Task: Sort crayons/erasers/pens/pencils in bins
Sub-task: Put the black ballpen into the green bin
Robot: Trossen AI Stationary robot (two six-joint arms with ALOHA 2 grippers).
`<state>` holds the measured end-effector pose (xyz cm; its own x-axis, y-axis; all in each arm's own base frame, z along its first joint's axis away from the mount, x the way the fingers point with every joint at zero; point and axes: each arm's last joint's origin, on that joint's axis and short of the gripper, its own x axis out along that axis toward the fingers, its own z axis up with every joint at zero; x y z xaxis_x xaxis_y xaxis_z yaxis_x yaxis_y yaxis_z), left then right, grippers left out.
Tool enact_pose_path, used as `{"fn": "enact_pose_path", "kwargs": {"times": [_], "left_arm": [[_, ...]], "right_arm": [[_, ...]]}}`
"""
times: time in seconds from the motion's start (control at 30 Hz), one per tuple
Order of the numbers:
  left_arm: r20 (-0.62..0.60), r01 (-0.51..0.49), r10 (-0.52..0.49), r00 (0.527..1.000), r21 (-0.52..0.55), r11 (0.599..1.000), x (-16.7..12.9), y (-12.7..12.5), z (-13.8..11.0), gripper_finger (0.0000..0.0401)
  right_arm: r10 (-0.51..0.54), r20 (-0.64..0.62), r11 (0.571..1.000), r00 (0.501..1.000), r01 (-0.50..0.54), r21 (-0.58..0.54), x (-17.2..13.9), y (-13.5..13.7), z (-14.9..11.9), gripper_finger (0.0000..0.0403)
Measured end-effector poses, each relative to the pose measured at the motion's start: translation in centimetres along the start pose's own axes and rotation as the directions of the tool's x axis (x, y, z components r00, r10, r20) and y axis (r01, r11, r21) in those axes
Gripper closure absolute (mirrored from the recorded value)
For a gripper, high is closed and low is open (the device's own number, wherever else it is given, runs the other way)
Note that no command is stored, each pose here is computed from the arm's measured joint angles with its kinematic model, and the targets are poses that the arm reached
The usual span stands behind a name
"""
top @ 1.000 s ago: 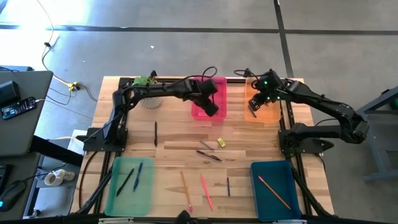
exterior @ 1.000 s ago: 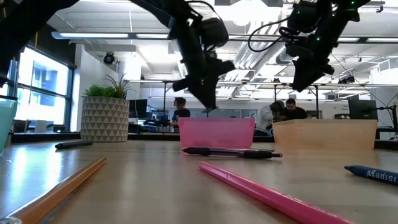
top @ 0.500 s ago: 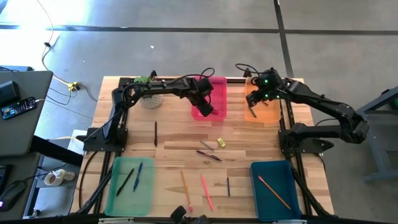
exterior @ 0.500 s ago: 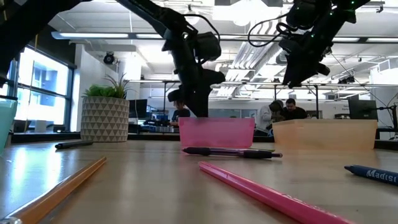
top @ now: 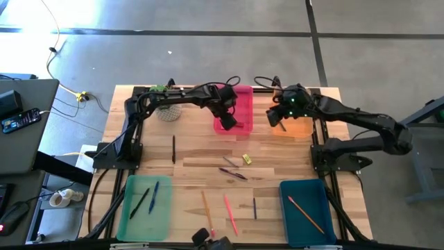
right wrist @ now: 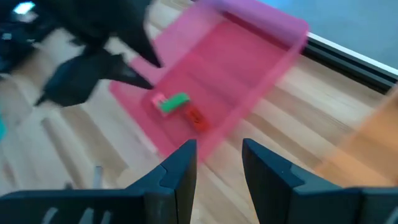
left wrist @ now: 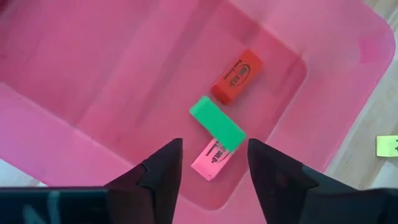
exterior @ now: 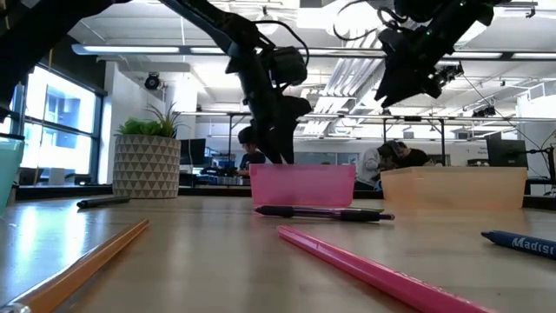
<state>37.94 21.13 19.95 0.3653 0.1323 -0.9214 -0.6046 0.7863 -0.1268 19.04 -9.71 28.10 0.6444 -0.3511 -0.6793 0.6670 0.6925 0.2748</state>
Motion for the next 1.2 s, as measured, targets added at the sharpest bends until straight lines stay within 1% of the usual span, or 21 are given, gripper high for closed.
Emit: {"fn": "enact_pose_path", "kwargs": {"times": [0.07, 0.2, 0.33, 0.47, 0.6, 0.73, 0.8, 0.9, 1.0, 1.03, 1.13, 1.2], "left_arm": [[-0.007, 0.042, -0.042, 0.999, 0.007, 0.999, 0.0, 0.3, 0.1, 0.0222], [-0.010, 0.144, -0.144, 0.989, -0.006, 0.989, -0.7, 1.1, 0.2, 0.0218], [0.012, 0.176, -0.176, 0.984, 0.016, 0.984, -2.1, 1.6, 0.4, 0.0218], [0.031, 0.171, -0.172, 0.985, 0.040, 0.984, -4.4, 1.9, 0.3, 0.0217], [0.010, 0.145, -0.146, 0.989, 0.070, 0.987, -6.7, 1.8, -0.4, 0.0217], [-0.017, 0.067, -0.066, 0.998, 0.117, 0.991, -8.9, 1.5, -1.4, 0.0217], [-0.036, 0.050, -0.045, 0.998, 0.127, 0.991, -9.6, 1.4, -1.8, 0.0217], [-0.058, 0.057, -0.049, 0.997, 0.143, 0.988, -10.1, 0.9, -2.2, 0.0217], [-0.084, 0.066, -0.053, 0.995, 0.156, 0.986, -9.8, 0.3, -2.9, 0.0217], [-0.084, 0.069, -0.056, 0.995, 0.161, 0.985, -9.6, 0.2, -3.3, 0.0217], [-0.112, 0.072, -0.058, 0.992, 0.126, 0.989, -8.7, 0.0, -5.2, 0.0221], [-0.108, 0.072, -0.061, 0.992, 0.103, 0.992, -8.5, -0.1, -6.5, 0.0226]], "right_arm": [[0.024, 0.020, 1.000, 1.000, -0.024, -0.013, 0.0, 0.7, 0.0, 0.0281], [0.035, 0.084, 0.998, 0.996, -0.030, -0.055, -0.2, 2.2, -0.1, 0.0281], [0.058, 0.113, 0.995, 0.992, -0.048, -0.088, -0.3, 3.4, -0.3, 0.0281], [0.064, 0.121, 0.992, 0.991, -0.051, -0.112, -0.5, 4.2, -0.8, 0.0281], [0.085, 0.142, 0.991, 0.986, -0.069, -0.116, -0.7, 4.9, -0.9, 0.0281], [0.103, 0.164, 0.988, 0.981, -0.082, -0.134, -1.0, 5.6, -0.8, 0.0281], [0.100, 0.169, 0.987, 0.980, -0.076, -0.145, -1.4, 6.1, -0.3, 0.0281], [0.078, 0.150, 0.981, 0.986, -0.049, -0.188, -2.2, 7.0, 0.7, 0.0281], [0.036, 0.115, 0.977, 0.993, -0.011, -0.213, -2.7, 7.7, 1.8, 0.0281], [0.021, 0.097, 0.974, 0.995, 0.001, -0.225, -2.8, 7.9, 2.1, 0.0281], [-0.014, 0.041, 0.972, 0.999, 0.023, -0.235, -2.7, 8.3, 2.6, 0.0281], [-0.014, 0.019, 0.975, 1.000, 0.017, -0.224, -2.5, 8.6, 2.8, 0.0281]]}}
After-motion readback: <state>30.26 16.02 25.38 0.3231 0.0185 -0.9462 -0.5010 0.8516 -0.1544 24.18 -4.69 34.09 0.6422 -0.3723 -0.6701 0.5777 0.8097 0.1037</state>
